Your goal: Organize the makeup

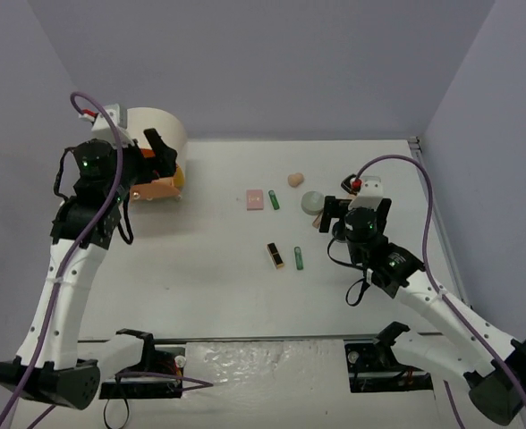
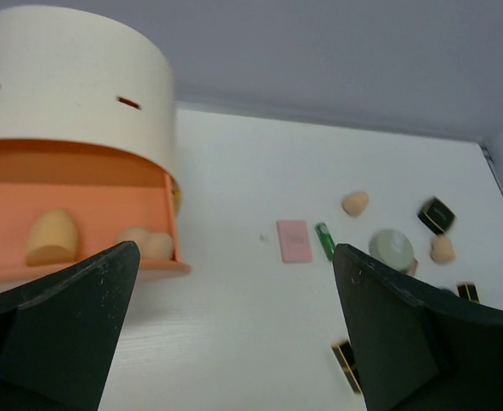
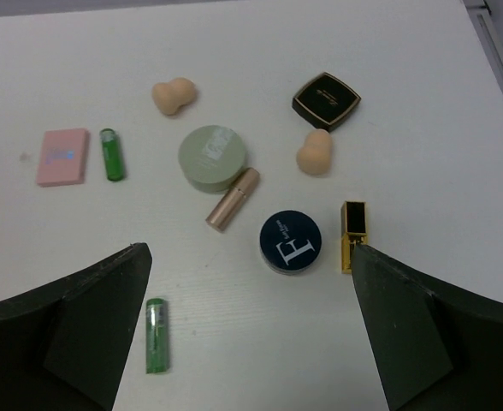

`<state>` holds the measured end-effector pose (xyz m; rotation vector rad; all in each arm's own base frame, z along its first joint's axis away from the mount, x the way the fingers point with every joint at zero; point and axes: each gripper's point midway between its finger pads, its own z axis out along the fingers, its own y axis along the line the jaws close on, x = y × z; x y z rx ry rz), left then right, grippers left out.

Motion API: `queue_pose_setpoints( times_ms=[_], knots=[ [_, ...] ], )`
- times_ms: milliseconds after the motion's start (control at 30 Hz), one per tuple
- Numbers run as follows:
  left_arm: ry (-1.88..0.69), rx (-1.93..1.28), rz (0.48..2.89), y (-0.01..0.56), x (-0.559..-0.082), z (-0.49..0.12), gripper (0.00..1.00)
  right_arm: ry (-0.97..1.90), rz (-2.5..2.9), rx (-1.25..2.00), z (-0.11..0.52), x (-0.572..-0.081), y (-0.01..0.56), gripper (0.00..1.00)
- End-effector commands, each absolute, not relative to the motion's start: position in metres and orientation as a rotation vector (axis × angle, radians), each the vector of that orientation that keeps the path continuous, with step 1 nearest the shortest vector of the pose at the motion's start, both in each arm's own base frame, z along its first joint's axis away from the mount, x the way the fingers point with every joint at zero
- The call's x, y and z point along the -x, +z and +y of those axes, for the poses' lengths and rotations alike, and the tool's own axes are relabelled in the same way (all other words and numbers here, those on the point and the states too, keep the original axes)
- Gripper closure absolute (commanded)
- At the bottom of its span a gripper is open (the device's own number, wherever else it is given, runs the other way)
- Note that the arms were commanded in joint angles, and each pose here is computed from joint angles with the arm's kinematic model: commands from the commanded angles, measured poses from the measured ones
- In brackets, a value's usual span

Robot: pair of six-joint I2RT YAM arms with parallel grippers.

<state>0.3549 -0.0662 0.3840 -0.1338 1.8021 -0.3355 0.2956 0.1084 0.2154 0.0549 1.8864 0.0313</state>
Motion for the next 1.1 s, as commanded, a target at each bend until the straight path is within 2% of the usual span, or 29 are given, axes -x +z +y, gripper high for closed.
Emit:
queue_pose_setpoints(
  times_ms=[0,300,400,700,967,1067],
  knots=[
    [-0.404,-0.042,1.835,0.362,-0.318,-0.102,0.03,0.032,1.903,-0.217,0.087,-0.334,0.218,0.0],
    [-0.479,-0.246,2.05,0.24,-0.269,-0.151,0.03,0.025,2.019,-0.376,0.055,-0.395,0.154,0.04],
    [-0.484,-0.25,2.095,0.221,-0.26,-0.152,0.03,0.005,2.029,-0.402,0.042,-0.413,0.139,0.06],
    [-0.422,-0.243,2.107,0.22,-0.257,-0.141,0.03,0.014,2.144,-0.398,0.039,-0.457,0.089,0.23],
    [-0.423,-0.241,2.124,0.217,-0.256,-0.141,0.03,-0.027,2.202,-0.42,0.031,-0.472,0.056,0.33],
    [-0.419,-0.234,2.123,0.218,-0.256,-0.139,0.03,-0.038,2.223,-0.419,0.03,-0.476,0.044,0.41]
  ],
)
